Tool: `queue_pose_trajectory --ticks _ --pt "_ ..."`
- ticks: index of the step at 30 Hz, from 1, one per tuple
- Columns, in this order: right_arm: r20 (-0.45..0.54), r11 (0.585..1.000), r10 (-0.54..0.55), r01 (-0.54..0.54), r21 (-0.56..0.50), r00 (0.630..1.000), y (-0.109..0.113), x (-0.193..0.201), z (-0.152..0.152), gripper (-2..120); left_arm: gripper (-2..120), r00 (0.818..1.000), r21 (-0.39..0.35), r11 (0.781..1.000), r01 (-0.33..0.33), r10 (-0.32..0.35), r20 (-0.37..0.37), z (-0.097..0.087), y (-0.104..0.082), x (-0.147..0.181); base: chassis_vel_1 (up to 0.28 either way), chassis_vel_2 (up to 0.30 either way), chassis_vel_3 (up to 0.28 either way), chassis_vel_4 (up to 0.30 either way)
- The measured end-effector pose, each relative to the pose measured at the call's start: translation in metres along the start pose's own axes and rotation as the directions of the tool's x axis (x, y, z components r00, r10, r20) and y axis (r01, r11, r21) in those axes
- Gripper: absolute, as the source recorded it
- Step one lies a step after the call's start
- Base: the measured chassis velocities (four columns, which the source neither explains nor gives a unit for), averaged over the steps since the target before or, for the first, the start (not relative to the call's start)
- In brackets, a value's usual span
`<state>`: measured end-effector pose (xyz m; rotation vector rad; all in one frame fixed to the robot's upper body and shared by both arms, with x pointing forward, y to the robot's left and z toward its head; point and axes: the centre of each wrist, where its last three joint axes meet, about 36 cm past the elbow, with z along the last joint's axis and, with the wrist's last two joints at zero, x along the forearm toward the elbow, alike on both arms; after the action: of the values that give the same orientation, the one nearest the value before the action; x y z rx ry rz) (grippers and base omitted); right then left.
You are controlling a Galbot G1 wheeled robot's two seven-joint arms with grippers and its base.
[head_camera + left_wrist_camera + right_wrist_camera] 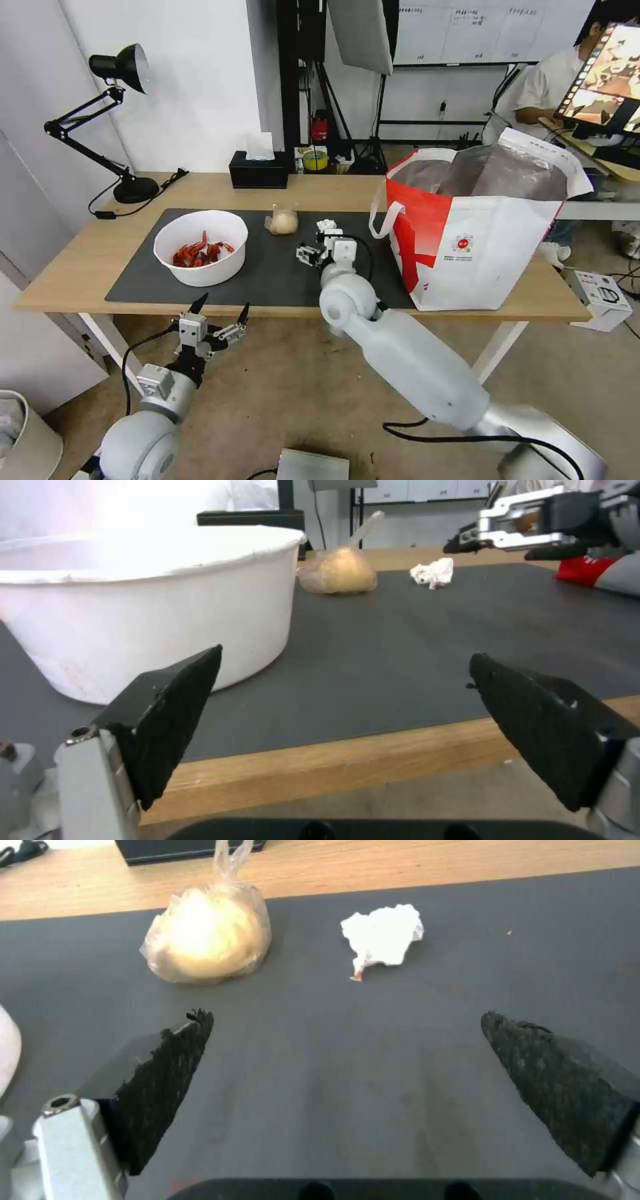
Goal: Pick up the trash from the table and place it into the takeout bag.
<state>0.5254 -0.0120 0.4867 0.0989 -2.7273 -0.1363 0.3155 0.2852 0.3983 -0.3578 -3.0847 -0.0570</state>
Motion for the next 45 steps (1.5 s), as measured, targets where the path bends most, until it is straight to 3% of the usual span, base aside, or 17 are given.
queue_pose_trajectory --ticks 16,26,45 --pt "-0.021 0.997 0.079 -0.079 -0.014 0.997 0.023 -0.025 -0.026 100 100 1.000 0.010 1.000 -0.005 0.005 -0.004 0.003 -0.003 0.000 0.000 0.000 0.000 0.000" --pt "-0.097 0.990 0.142 -0.142 0.007 0.985 0.039 -0.050 -0.034 100 100 1.000 0.017 1.000 -0.005 0.005 -0.004 0.005 -0.004 0.001 0.000 0.000 0.000 0.000" --pt "-0.117 0.979 0.202 -0.200 0.034 0.972 0.040 -0.066 -0.060 100 100 1.000 0.024 1.000 -0.014 0.014 0.003 0.007 -0.006 0.002 0.000 0.000 0.000 0.000"
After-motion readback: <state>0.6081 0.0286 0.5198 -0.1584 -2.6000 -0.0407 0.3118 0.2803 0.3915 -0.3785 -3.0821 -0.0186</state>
